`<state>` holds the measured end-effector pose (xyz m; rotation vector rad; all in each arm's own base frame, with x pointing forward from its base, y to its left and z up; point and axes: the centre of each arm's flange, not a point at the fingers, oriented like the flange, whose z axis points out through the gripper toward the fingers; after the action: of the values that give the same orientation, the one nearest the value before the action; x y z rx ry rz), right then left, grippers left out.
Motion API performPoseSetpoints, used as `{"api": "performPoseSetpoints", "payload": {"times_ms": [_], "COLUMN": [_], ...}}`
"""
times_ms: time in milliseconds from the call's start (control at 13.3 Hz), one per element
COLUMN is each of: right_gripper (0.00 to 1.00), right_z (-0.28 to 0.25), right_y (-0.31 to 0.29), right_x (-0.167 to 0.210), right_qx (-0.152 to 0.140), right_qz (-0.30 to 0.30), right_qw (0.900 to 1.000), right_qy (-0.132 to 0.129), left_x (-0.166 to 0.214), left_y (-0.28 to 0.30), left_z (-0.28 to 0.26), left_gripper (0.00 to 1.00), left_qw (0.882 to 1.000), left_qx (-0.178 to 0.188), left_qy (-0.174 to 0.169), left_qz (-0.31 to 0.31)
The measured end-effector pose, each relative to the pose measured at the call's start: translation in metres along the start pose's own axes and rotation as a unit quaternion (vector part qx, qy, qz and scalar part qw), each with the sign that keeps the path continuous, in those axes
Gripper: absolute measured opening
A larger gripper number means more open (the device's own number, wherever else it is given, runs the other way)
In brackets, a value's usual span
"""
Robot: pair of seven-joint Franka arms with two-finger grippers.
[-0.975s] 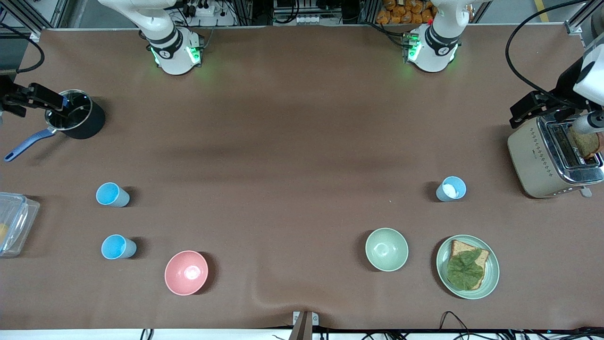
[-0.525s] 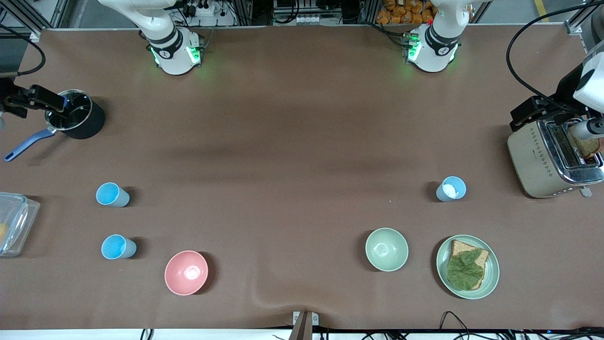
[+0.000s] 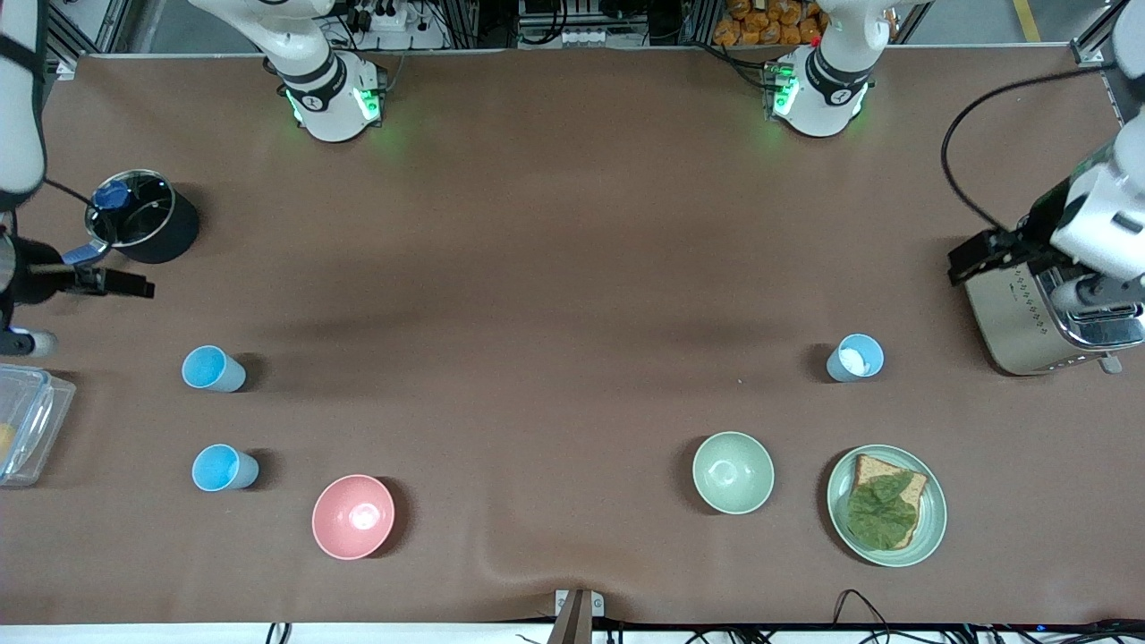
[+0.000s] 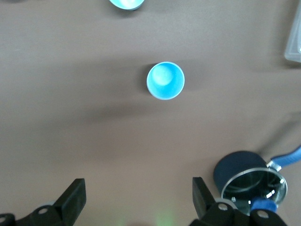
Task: Stack blue cups with both arms
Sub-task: 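Reach the right gripper to a blue cup while the left gripper reaches another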
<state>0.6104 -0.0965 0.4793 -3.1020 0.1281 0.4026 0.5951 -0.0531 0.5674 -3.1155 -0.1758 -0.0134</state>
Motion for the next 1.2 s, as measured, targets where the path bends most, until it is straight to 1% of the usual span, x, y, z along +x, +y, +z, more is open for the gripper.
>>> {"api": "performPoseSetpoints", "payload": {"times_ms": [300, 525, 675, 825, 1050, 1200], "right_gripper": [1.0, 1.0, 1.0, 1.0, 1.0, 1.0], "right_z": [0.066, 0.114, 0.147, 0.173, 0.206, 0.223], "right_y": [0.031, 0.047, 0.054, 0.055, 0.064, 0.071], "right_x": [0.043, 0.071, 0.084, 0.093, 0.102, 0.104], "right_qx": [0.003, 0.002, 0.003, 0.003, 0.003, 0.004], "right_qz": [-0.007, -0.016, -0.023, -0.026, -0.031, -0.034], "right_qw": [1.0, 1.0, 1.0, 1.0, 0.999, 0.999], "right_qy": [-0.007, -0.001, -0.008, -0.017, -0.019, -0.015], "left_x": [0.016, 0.007, 0.001, -0.003, -0.007, -0.007], "left_y": [-0.007, -0.025, -0.038, -0.052, -0.066, -0.065], "left_z": [0.127, 0.2, 0.233, 0.26, 0.299, 0.316], "left_gripper": [1.0, 1.0, 1.0, 1.0, 1.0, 1.0], "left_qw": [1.0, 1.0, 1.0, 1.0, 0.999, 0.999], "left_qx": [0.008, 0.01, 0.008, 0.001, -0.009, -0.015], "left_qy": [0.001, -0.011, -0.019, -0.016, -0.019, -0.024], "left_qz": [0.005, 0.011, 0.02, 0.027, 0.024, 0.024]}}
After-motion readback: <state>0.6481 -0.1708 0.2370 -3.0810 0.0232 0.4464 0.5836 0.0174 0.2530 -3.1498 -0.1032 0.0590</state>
